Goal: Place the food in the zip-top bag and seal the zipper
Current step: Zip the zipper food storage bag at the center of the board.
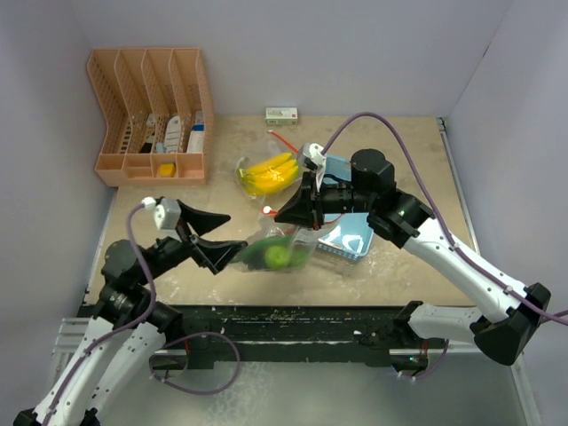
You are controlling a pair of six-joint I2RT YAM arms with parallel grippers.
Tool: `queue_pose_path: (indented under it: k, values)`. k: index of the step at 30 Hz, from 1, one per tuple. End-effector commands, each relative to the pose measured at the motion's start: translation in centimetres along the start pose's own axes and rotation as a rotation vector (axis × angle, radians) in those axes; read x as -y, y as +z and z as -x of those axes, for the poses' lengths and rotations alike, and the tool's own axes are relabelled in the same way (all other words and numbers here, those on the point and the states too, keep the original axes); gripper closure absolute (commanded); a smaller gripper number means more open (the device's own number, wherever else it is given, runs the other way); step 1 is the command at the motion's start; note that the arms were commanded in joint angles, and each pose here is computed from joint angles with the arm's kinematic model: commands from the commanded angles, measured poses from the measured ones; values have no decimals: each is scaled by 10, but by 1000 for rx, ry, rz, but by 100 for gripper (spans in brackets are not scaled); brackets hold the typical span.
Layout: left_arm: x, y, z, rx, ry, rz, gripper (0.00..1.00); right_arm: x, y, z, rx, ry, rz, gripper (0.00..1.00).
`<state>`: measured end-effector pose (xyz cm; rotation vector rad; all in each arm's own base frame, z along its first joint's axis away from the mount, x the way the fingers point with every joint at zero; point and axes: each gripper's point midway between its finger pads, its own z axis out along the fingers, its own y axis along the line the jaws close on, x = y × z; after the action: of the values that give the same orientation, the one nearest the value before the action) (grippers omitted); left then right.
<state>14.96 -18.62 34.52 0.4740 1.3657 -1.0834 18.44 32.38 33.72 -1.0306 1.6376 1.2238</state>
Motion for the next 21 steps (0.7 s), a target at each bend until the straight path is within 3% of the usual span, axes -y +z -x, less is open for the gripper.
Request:
queue_pose_path:
  k: [1, 13, 16, 21]
  values:
    - [-2, 10, -21, -26, -70, -55, 7, -45, -11, 24, 87, -177, 229, 100]
    - [32, 18, -5, 30, -55, -293, 19, -45, -13, 22, 104, -182, 223, 100]
    - [40, 19, -5, 28, -73, -353, 30, -39, -10, 22, 105, -169, 192, 100]
    - [31, 29, -11, 20, -150, -346, 29, -37, -7, 24, 106, -171, 190, 100]
